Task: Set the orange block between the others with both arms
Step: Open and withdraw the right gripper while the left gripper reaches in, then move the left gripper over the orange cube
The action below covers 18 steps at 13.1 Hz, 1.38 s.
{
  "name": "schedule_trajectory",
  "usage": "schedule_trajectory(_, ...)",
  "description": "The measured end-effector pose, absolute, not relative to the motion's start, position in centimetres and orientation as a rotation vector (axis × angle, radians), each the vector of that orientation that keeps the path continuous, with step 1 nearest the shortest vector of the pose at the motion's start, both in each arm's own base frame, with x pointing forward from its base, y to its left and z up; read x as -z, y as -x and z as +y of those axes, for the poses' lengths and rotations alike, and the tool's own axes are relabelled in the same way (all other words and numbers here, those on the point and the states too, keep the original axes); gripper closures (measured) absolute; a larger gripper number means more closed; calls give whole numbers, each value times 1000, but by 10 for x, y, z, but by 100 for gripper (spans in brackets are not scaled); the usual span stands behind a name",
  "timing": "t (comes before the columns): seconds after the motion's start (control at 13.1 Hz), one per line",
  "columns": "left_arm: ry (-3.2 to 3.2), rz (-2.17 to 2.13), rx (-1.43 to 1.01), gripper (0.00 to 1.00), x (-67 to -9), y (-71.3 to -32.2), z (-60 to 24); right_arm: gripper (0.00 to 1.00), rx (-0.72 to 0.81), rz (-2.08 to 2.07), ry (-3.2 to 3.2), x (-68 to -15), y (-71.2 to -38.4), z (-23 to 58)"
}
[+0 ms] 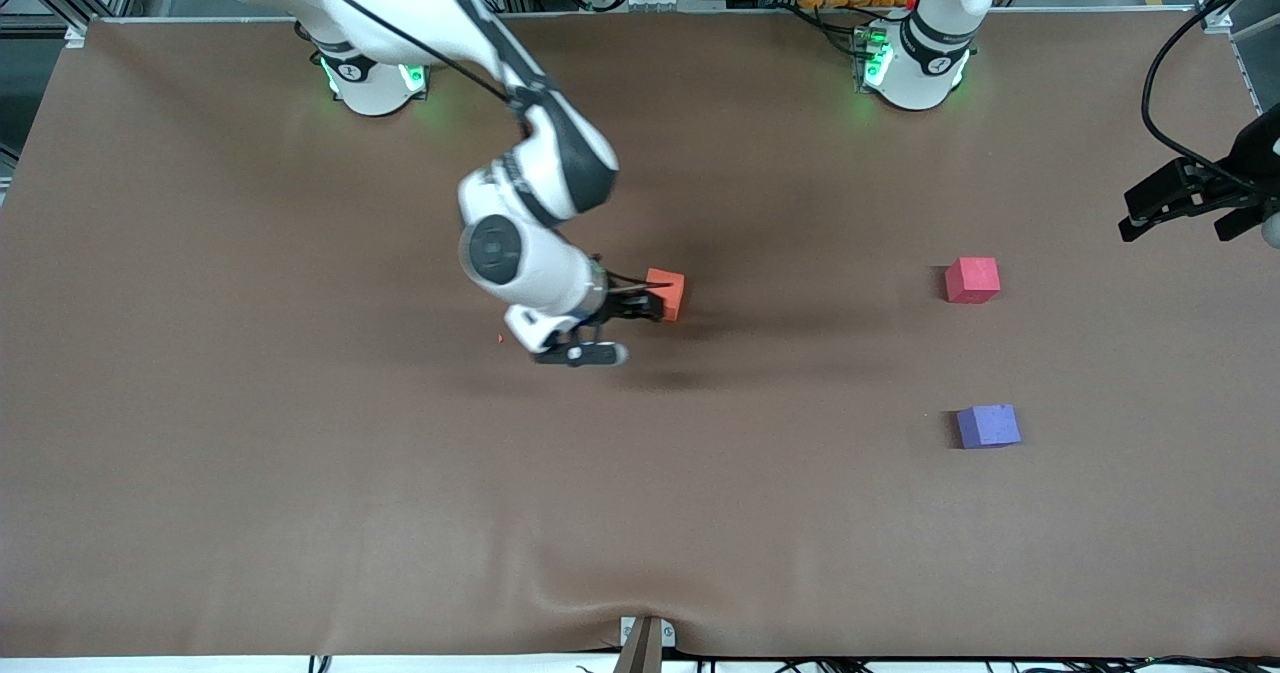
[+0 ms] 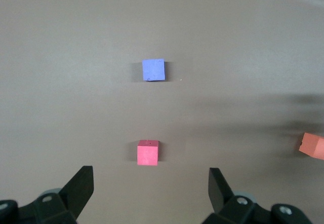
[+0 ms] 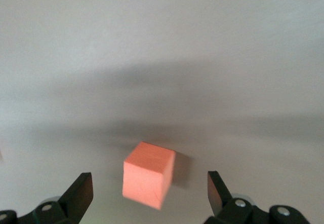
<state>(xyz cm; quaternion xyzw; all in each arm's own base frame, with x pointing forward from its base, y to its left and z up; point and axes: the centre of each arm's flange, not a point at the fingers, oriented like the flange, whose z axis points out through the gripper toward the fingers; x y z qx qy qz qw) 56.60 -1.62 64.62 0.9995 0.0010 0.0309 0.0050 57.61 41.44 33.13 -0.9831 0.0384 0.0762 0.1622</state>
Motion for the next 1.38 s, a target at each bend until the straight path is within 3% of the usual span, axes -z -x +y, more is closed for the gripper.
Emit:
schedule_trajectory(0.31,-3130,1,-96,0,-646,-566,-17,0,-286,117,2924,-445,-591,302)
schedule_trajectory(0.69,-3129,-43,-79,0,-640,-568,-34,0,-314,192,2910,-564,-574,180)
schedule_trajectory(1.07,-3132,-107,32,0,-596,-578,-120,0,-226,5,3013,-634,-543,83)
schedule_trajectory(1.38,-3153,-101,132,0,-523,-581,-241,0,-207,-46,3074,-650,-533,25)
